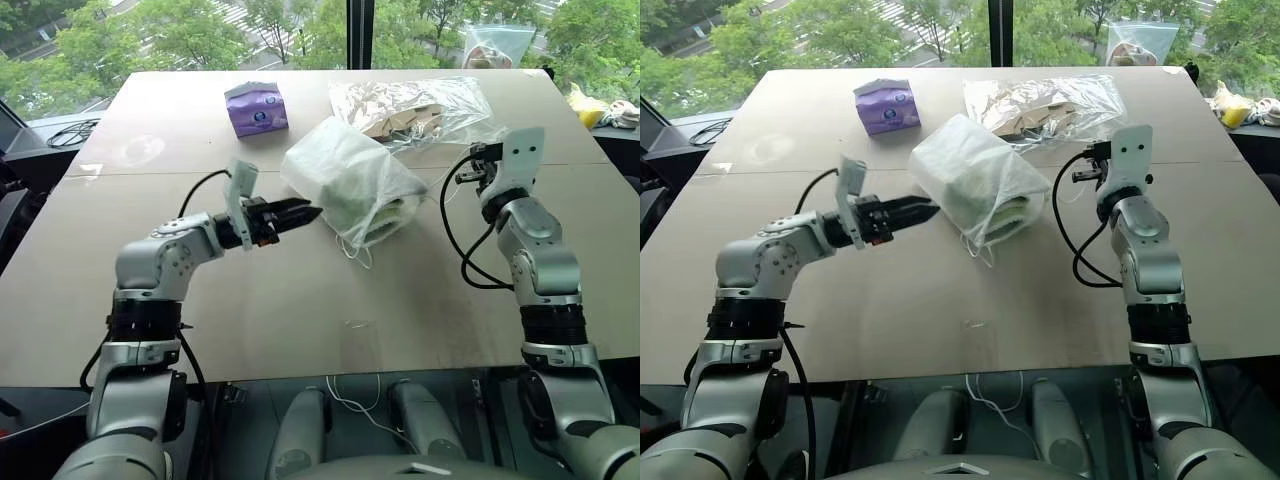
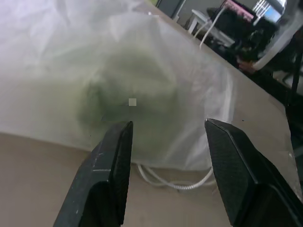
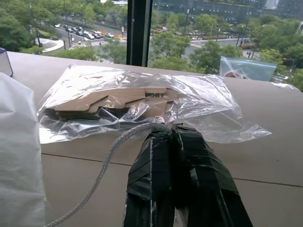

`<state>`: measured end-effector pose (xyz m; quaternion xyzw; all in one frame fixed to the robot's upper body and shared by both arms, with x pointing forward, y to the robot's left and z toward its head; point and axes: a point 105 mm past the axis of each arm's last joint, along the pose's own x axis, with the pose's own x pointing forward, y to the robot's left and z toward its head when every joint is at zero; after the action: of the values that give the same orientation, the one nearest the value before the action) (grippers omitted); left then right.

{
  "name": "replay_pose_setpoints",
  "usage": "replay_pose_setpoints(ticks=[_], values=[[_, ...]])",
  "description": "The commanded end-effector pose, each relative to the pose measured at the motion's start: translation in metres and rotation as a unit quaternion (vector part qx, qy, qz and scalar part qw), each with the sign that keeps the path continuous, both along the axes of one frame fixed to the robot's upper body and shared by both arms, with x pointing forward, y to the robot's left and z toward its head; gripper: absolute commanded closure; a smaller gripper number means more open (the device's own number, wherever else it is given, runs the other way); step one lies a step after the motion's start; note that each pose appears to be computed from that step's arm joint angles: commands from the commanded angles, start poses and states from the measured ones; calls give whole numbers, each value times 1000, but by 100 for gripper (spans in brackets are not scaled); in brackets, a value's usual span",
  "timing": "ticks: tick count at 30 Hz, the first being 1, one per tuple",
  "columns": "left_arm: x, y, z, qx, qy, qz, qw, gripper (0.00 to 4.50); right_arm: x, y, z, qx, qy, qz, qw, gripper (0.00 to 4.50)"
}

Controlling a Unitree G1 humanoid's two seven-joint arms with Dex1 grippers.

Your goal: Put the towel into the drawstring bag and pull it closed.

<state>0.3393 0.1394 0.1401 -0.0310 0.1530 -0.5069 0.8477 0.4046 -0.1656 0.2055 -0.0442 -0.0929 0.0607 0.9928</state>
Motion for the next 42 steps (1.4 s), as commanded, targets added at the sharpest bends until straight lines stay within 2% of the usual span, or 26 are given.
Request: replay_pose_setpoints(ticks=[1,3,10,13,19,23,26,28,30,36,37,39,42], values=[[-5,-8,-19,85,-40,-48,994,204,-3,3,25,-1,-40,3,999,450],[10,-10,-26,102,-62,-20,993,204,-3,2,24,0,-40,2,999,450],[48,-22,-24,77,-101,61,990,204,-6,-2,23,0,-40,-7,999,450],[43,-37,-25,38,-80,47,995,204,-7,-4,21,1,-39,-11,999,450],[37,-51,-41,72,-74,24,994,204,-8,-4,21,2,-40,-15,999,450],[42,-42,-47,110,-72,44,990,204,-8,-3,21,3,-41,-14,999,450],[43,-26,-57,168,-74,61,981,280,-8,-2,20,4,-42,-13,999,450],[40,-16,-66,210,-75,63,973,377,-8,-2,20,4,-41,-13,999,450],[39,-14,-68,211,-72,73,972,442,-8,-2,19,4,-41,-12,999,450],[28,-11,-65,169,-73,113,976,442,-7,-1,18,-1,-39,-6,999,450],[30,-10,-57,155,-107,127,974,442,-7,-1,19,-4,-39,-5,999,450],[36,-6,-30,84,-164,186,965,442,-6,-2,23,-10,-45,-7,999,450],[40,12,2,-2,-209,287,935,442,-5,-7,29,-16,-58,-19,998,450]])
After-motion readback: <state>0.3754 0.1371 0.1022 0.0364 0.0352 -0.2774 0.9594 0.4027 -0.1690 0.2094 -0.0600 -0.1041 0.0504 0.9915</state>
